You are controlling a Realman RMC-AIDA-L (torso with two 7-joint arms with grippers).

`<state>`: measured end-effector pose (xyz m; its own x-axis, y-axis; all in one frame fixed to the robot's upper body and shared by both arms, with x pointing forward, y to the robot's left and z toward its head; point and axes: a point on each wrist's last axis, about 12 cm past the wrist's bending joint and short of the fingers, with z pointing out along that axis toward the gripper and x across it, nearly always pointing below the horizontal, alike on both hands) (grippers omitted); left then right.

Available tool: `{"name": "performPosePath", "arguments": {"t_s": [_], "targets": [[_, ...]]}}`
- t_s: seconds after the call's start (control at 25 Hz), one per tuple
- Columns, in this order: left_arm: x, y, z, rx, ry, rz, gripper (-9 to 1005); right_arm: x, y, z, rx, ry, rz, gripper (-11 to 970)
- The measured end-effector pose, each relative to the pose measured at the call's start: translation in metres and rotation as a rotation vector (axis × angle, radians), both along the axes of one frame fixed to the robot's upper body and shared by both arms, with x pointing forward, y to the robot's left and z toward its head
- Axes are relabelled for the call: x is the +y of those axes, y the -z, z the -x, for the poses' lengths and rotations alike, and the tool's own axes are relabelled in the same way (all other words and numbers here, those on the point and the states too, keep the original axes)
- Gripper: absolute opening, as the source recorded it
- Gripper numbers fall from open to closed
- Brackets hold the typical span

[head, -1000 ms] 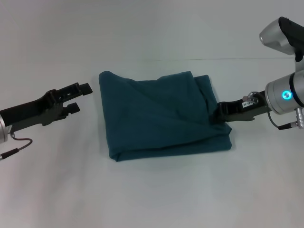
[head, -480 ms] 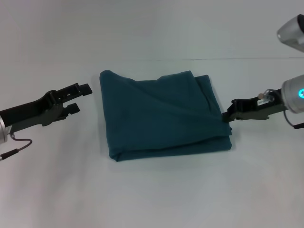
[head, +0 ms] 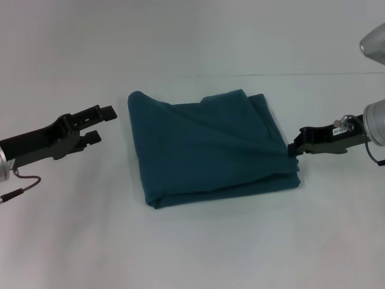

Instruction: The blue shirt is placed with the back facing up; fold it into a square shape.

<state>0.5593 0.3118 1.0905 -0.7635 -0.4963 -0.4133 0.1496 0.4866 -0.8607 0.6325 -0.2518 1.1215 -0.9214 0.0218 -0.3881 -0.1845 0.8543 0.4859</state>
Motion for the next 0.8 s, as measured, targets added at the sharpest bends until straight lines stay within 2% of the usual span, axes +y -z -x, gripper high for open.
{"name": "performPosePath", "arguments": {"t_s": [0.2, 0.36, 0.48, 0.64, 0.72, 0.8], "targets": [[0.0, 0.0, 0.001, -0.003, -0.002, 0.009, 949, 0.001, 0.007, -0.002, 0.016, 0.009, 0.02, 17], [0.001, -0.001, 0.001, -0.005, -0.003, 0.013, 949, -0.003, 0.015, -0.004, 0.045, 0.031, 0.084, 62], [0.001, -0.001, 0.001, -0.005, -0.002, 0.014, 949, -0.009, 0.012, -0.007, 0.039, 0.062, 0.096, 97], [0.0, -0.001, 0.001, -0.007, -0.002, 0.017, 949, -0.025, -0.013, -0.01, -0.007, 0.097, 0.015, 142], [0.001, -0.002, 0.001, -0.007, 0.001, 0.018, 949, -0.036, -0.034, -0.011, -0.037, 0.092, -0.054, 303], [0.001, -0.005, 0.001, -0.001, 0.02, 0.02, 949, -0.047, -0.053, -0.009, -0.06, 0.061, -0.138, 300]]}}
